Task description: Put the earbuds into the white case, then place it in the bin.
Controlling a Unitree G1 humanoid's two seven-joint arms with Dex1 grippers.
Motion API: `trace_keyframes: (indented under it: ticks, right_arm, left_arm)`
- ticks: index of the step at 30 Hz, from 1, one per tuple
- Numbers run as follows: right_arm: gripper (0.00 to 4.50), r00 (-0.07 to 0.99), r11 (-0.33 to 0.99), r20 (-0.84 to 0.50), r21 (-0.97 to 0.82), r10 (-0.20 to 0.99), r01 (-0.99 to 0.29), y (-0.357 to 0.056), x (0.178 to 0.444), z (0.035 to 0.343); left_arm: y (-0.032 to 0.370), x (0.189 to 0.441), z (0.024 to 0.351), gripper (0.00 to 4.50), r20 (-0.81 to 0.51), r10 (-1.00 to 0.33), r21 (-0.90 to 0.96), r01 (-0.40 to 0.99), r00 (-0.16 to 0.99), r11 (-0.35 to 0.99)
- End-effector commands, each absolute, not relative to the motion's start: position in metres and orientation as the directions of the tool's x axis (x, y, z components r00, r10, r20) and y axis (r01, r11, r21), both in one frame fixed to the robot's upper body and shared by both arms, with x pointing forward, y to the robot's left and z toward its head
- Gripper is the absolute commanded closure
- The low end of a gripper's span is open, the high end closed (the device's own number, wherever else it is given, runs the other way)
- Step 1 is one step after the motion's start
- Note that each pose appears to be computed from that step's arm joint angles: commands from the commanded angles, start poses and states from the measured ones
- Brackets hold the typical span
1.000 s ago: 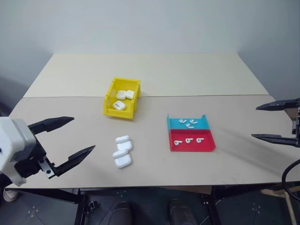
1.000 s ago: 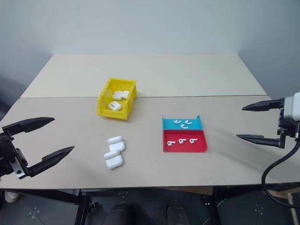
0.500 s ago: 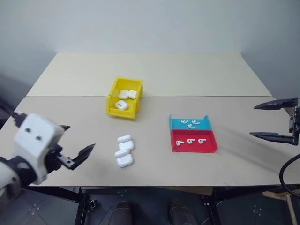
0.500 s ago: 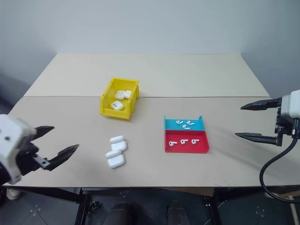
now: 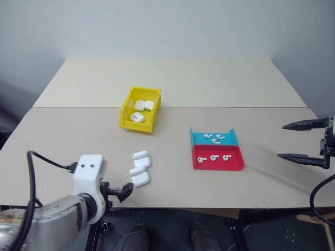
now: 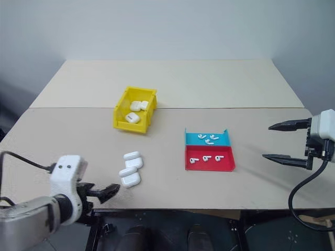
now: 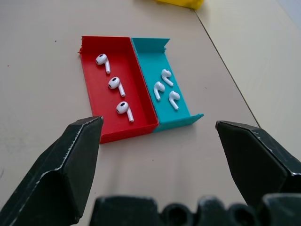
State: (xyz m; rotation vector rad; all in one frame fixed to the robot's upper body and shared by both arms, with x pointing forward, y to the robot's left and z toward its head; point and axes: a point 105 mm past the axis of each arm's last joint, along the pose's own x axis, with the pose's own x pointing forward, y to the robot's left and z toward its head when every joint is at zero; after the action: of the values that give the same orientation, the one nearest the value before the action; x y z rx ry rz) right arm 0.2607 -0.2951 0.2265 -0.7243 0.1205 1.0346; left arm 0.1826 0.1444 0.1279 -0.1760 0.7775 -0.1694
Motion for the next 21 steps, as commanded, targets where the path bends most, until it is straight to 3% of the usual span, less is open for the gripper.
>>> trace_keyframes:
  ticks: [1,6,13,21]
  right_arm:
    - [0.07,0.539,0.286,-0.405,-0.536,0.738,-0.795,-0.293,0.26,0.243]
    - [0.07,0.542,0.286,-0.416,-0.535,0.73,-0.795,-0.295,0.257,0.248]
    - [0.07,0.556,0.302,-0.414,-0.535,0.721,-0.789,-0.298,0.251,0.247]
    - [0.07,0.57,0.32,-0.407,-0.535,0.714,-0.782,-0.298,0.249,0.244]
  left_arm:
    - [0.121,0.18,0.128,0.0,-0.687,-0.211,-0.22,0.079,0.696,0.972]
    - [0.096,0.189,0.128,0.0,-0.71,-0.169,-0.219,0.014,0.683,0.976]
    - [0.099,0.197,0.127,0.0,-0.734,-0.065,-0.155,-0.073,0.676,0.985]
    - [0.098,0.218,0.125,0.0,-0.738,-0.035,-0.177,-0.143,0.674,0.974]
